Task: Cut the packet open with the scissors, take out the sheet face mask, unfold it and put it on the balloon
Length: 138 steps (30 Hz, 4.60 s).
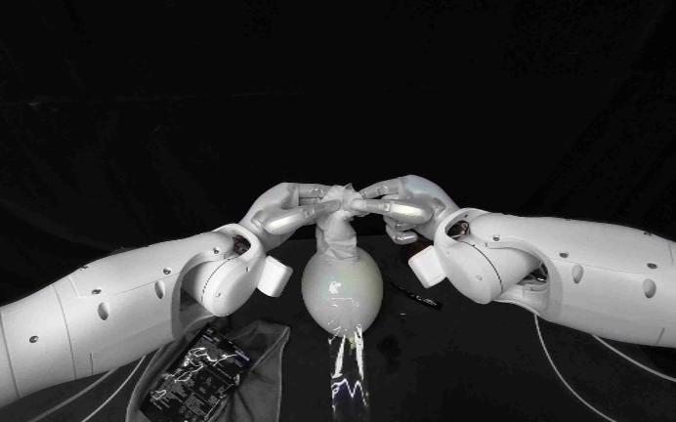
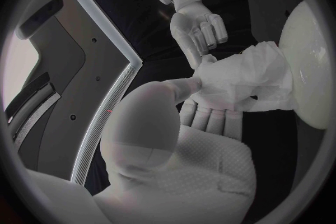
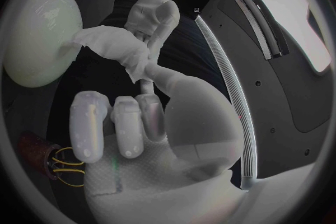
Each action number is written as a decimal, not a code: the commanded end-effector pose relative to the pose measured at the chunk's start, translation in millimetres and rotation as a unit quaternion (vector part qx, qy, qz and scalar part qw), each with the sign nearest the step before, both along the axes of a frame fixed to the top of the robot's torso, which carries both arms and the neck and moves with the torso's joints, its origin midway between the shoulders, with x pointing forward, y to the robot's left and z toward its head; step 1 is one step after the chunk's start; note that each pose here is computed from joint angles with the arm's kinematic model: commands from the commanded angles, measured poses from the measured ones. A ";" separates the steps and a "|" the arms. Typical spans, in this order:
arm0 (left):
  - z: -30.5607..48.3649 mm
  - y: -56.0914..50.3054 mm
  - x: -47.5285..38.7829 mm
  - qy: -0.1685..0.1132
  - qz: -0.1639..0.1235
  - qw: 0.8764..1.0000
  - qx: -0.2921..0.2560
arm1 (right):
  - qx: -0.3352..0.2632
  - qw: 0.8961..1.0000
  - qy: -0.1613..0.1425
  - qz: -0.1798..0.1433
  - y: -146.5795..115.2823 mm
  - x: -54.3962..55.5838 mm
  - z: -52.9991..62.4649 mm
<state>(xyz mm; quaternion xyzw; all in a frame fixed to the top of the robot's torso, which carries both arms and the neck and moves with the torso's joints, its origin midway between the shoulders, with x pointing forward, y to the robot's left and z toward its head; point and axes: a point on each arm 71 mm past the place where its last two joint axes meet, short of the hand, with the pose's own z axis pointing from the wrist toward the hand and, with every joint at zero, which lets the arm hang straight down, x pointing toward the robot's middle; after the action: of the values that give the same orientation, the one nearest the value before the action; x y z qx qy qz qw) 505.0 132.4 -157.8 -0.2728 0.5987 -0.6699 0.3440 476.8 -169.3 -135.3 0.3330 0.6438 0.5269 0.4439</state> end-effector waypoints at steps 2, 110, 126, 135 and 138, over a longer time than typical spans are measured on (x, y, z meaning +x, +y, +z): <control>1.6 -0.6 -0.1 -0.007 0.002 1.000 -0.004 | -0.015 0.999 -0.040 -0.004 -0.3 0.1 5.1; -1.5 -15.4 -1.0 0.069 0.078 0.994 0.016 | 0.004 0.998 -0.024 -0.055 22.0 0.1 21.6; -2.2 -18.1 1.2 0.070 0.089 0.993 0.020 | 0.012 0.999 -0.004 -0.049 27.6 -1.7 19.2; -3.7 -17.4 3.2 0.074 0.101 0.992 0.029 | 0.014 0.999 0.001 -0.046 29.2 -2.2 18.6; -4.1 -17.0 4.0 0.074 0.105 0.991 0.031 | 0.015 0.999 0.002 -0.046 29.6 -2.2 18.5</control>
<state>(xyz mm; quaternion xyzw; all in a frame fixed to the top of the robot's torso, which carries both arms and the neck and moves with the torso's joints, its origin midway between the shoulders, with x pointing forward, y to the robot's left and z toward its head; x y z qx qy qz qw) 508.1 115.8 -163.2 -0.3688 0.6136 -0.5932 0.3683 475.3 -141.8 -116.8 0.3722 0.6177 0.5103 0.4685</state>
